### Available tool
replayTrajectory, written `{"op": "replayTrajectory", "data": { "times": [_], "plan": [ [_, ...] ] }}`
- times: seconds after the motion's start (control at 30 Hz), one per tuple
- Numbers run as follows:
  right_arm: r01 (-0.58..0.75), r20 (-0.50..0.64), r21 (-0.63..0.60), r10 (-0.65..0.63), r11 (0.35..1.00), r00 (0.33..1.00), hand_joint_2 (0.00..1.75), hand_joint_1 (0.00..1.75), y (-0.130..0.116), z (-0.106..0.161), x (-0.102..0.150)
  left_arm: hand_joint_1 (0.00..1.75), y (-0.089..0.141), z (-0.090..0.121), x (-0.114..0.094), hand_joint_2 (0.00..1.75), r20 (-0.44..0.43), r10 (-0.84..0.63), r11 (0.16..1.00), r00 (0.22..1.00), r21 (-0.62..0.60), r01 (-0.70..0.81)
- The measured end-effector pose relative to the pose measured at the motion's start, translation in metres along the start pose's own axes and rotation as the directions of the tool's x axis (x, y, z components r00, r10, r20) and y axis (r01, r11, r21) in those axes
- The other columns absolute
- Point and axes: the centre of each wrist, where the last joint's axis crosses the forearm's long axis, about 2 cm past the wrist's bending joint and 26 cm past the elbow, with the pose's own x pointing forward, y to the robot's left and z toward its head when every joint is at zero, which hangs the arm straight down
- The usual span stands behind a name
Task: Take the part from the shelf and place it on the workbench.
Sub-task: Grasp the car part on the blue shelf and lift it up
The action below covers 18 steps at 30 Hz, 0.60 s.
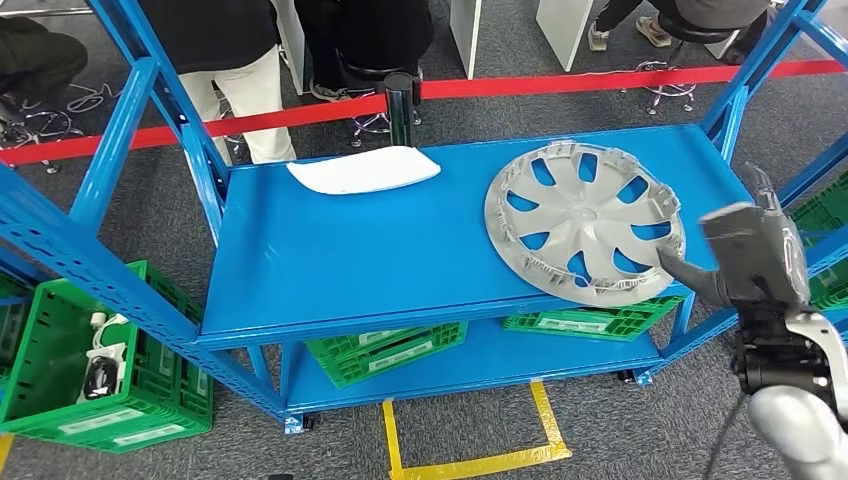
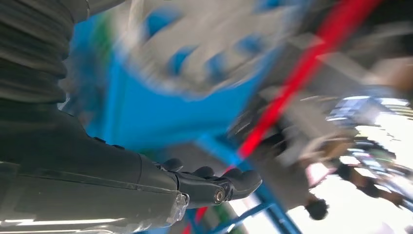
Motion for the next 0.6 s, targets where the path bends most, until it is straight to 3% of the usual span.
{"op": "replayTrajectory", "data": {
  "times": [0.1, 0.2, 0.4, 0.6],
  "plan": [
    [-0.308, -0.105, 0.074, 0.315, 0.948, 0.943, 1.75, 0.0, -0.009, -0.013, -0.027, 0.0, 0.0, 0.0, 0.0, 0.0, -0.006, -0.023, 1.0, 1.0, -0.011, 0.023],
    [-0.449, -0.175, 0.125, 0.465, 0.885, 0.868, 1.75, 0.0, -0.018, -0.021, -0.048, 0.0, 0.0, 0.0, -0.001, 0.0, -0.014, -0.042, 0.999, 0.999, -0.019, 0.042],
    [-0.514, -0.262, 0.162, 0.539, 0.842, 0.8, 1.75, 0.0, -0.029, -0.03, -0.073, 0.0, 0.0, 0.0, -0.001, 0.0, -0.021, -0.058, 0.998, 0.998, -0.023, 0.058],
    [-0.555, -0.267, 0.222, 0.598, 0.801, 0.756, 1.75, 0.0, -0.032, -0.033, -0.081, 0.0, 0.002, 0.0, -0.002, 0.0, -0.064, -0.095, 0.995, 0.993, -0.041, 0.093]
  ]
}}
